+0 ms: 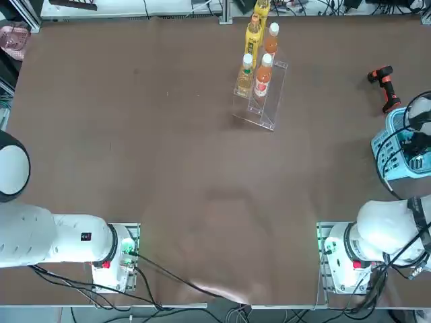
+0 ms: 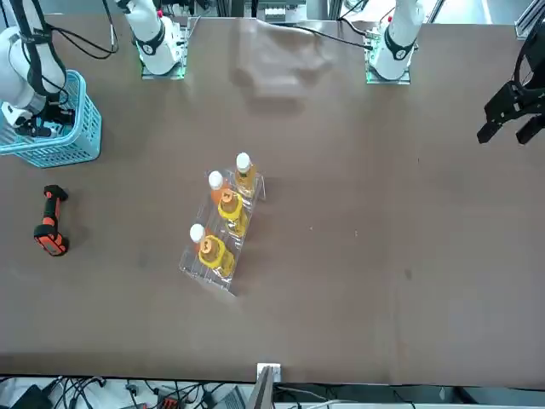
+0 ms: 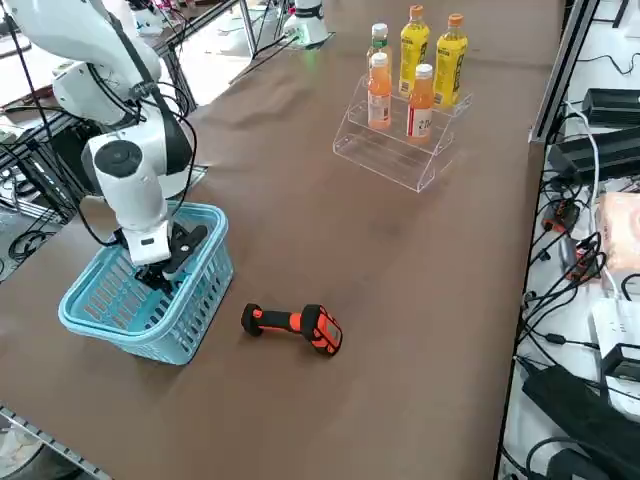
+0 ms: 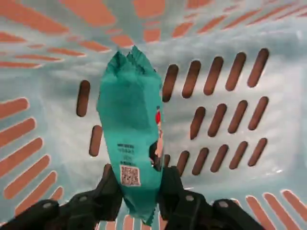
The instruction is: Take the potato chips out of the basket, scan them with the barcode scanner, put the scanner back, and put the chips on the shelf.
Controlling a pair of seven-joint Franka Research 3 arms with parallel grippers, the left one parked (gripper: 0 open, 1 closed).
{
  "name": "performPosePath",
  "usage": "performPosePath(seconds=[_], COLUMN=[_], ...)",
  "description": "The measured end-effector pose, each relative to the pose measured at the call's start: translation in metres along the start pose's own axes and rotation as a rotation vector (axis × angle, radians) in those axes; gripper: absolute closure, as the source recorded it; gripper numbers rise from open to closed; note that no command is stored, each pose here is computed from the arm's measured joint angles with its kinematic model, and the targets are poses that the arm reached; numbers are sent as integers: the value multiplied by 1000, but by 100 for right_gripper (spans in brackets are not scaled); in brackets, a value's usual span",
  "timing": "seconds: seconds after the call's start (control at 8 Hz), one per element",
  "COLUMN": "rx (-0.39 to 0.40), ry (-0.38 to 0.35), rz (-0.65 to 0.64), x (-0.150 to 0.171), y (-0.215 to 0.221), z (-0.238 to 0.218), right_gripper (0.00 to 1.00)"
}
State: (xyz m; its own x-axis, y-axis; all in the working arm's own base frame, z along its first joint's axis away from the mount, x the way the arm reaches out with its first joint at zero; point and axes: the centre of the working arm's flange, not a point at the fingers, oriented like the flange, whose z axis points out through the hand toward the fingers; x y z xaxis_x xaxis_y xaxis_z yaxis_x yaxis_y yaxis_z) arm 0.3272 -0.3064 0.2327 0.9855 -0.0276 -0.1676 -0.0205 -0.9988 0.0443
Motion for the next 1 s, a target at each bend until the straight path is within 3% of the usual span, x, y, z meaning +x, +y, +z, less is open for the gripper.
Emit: performPosePath(seconds=[0.5, 1.0], rx=[13, 54], ry=[10, -2], rz=[-27, -44], x=[-4, -18], y=[1, 5], z=[-25, -83], right_gripper=[61, 61])
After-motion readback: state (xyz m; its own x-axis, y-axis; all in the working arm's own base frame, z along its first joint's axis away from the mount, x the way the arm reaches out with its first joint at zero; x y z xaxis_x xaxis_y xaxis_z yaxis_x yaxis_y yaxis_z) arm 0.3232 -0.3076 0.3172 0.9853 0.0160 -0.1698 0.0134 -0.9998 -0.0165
